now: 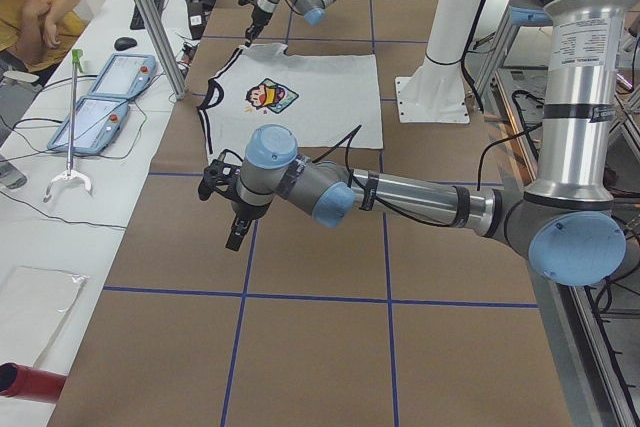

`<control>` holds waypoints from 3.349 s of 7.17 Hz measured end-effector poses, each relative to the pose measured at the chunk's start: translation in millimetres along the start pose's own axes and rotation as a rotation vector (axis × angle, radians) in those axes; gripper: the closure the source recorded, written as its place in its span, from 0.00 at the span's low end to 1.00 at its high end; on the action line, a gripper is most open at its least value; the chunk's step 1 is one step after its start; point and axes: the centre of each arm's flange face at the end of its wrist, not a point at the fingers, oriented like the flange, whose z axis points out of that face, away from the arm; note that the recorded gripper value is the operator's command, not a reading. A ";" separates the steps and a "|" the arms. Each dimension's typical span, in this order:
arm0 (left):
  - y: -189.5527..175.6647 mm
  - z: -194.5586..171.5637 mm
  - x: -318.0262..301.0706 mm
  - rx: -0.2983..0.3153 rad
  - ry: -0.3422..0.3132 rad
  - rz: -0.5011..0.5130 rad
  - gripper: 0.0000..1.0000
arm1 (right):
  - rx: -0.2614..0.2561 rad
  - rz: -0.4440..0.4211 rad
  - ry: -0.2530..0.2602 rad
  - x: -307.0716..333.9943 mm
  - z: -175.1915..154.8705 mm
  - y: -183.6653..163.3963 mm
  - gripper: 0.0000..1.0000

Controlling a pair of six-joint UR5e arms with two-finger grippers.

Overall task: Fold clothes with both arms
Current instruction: 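Lower the right gripper onto the shoulder seam beside the black collar, then bring the left gripper to the other shoulder near the collar while right holds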

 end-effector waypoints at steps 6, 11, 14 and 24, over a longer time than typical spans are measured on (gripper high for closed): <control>-2.0 -3.2 3.9 0.007 0.003 -0.003 0.00 | 0.096 0.047 0.116 -26.8 49.0 4.9 0.69; -19.6 25.5 37.1 -0.023 0.029 -0.085 0.00 | 0.090 0.085 0.068 -74.2 17.6 0.5 0.00; -71.3 108.8 127.9 -0.075 0.112 -0.201 0.04 | 0.004 0.077 0.050 -56.7 -50.5 4.0 0.00; -147.0 308.9 295.9 -0.012 0.117 -0.366 0.49 | -0.069 0.051 -0.012 52.5 -118.6 7.5 0.00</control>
